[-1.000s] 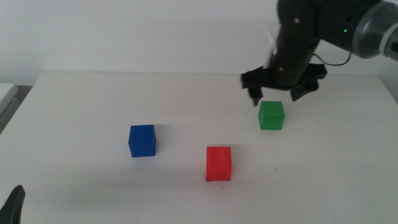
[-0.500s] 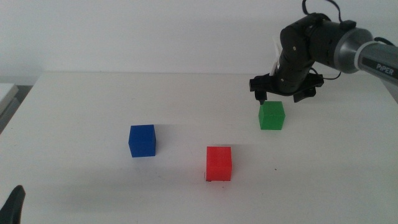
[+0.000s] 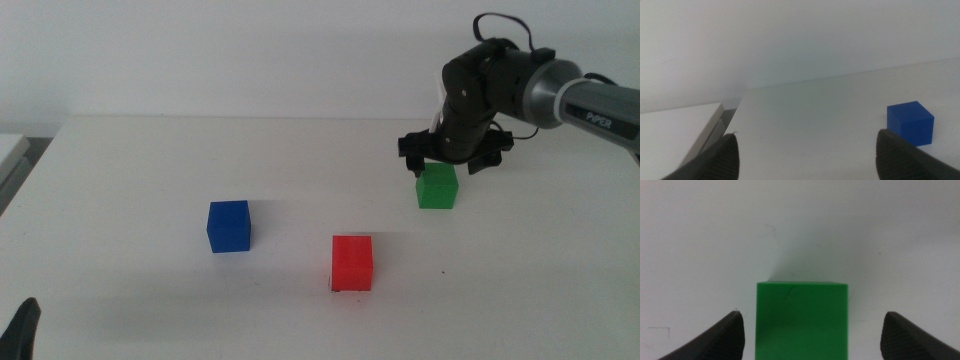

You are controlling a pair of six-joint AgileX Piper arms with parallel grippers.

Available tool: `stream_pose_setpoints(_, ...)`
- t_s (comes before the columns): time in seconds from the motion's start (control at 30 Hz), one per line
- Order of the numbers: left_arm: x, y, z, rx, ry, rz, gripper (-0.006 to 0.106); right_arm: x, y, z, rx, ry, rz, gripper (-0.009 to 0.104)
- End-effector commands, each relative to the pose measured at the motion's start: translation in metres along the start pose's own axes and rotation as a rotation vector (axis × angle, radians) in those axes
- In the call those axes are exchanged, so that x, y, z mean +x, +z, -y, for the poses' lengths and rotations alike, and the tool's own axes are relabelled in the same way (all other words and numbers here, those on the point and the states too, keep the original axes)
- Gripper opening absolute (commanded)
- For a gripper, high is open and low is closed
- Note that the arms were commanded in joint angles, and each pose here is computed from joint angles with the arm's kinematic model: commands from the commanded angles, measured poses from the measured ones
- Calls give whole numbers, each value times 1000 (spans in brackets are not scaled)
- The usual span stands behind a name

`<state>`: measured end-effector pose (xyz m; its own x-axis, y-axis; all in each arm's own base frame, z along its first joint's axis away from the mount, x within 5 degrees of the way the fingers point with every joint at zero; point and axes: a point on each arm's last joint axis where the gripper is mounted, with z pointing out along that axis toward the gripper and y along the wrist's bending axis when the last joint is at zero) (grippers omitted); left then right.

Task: Stack red cubes first, then green, then blue cubes in a specific spot.

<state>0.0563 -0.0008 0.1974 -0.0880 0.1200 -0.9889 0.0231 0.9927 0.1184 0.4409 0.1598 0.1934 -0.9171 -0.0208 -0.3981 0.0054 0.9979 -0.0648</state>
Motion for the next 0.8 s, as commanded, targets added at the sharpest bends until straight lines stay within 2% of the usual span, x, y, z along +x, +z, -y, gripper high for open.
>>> stream_pose_setpoints(0.0,-1,0,0,-2,-5,16,94,-2,6,4,8,0,9,93)
stream_pose_setpoints(0.17,-1,0,0,-2,-5,16,94,0,22,0,4,-8,4,89)
stream_pose_setpoints(0.3,-1,0,0,-2,-5,16,94,1,29,-1,-2,-11,8,79)
stream_pose_setpoints(0.37,-1,0,0,-2,-5,16,94,1,30,-2,-3,-11,10,67)
stream_pose_setpoints(0.5,-1,0,0,-2,-5,16,94,1,30,-2,-4,16,10,31)
stream_pose_setpoints(0.6,-1,0,0,-2,-5,16,94,0,19,-1,5,15,5,12)
stream_pose_setpoints(0.67,-1,0,0,-2,-5,16,94,0,-2,-4,5,12,12,7)
stream_pose_setpoints(0.77,-1,0,0,-2,-5,16,94,3,-44,-15,15,-6,42,7)
